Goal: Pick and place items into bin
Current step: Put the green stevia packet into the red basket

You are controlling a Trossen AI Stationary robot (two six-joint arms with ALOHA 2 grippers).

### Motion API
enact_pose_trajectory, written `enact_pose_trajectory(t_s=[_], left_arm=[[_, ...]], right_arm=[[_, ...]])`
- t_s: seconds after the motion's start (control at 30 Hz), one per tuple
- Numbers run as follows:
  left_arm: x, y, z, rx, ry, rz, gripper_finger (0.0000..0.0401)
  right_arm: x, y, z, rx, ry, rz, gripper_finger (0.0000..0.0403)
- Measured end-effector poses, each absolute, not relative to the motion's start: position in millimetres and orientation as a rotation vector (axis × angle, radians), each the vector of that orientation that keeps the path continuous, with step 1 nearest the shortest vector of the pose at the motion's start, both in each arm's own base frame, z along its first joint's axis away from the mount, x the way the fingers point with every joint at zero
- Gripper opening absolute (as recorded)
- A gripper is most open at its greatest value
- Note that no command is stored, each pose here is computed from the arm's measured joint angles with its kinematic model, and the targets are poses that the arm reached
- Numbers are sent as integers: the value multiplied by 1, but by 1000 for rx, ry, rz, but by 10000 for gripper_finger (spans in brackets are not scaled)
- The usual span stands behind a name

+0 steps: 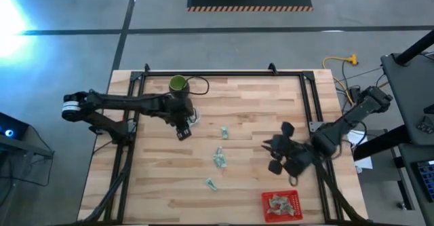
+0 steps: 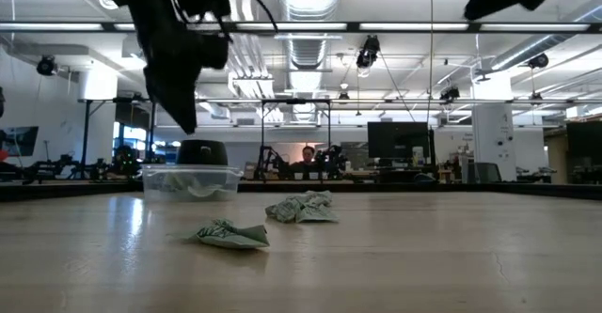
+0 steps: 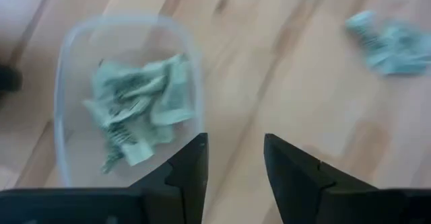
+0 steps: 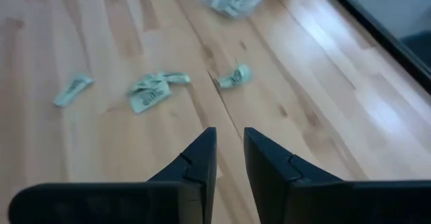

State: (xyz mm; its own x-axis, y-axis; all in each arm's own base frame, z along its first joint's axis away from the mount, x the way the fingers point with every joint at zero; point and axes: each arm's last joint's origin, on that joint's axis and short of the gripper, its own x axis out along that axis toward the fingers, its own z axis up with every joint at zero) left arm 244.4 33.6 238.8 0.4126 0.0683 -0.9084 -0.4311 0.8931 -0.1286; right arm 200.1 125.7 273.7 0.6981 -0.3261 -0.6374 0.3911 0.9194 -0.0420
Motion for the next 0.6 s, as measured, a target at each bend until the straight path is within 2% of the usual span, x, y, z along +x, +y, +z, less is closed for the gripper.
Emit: enact_pose_trajectory(t_s=[0.33, 0.47, 0.6], left_arm=[[224, -8, 285, -368, 841, 204, 128], [217, -21, 295, -340, 772, 205, 128], [213, -30, 297, -332, 750, 199, 128]], right_arm=[[242, 66, 260, 153, 737, -347, 109], [255, 45, 250, 226, 693, -250, 129], [260, 28, 235, 244, 642, -232, 147]])
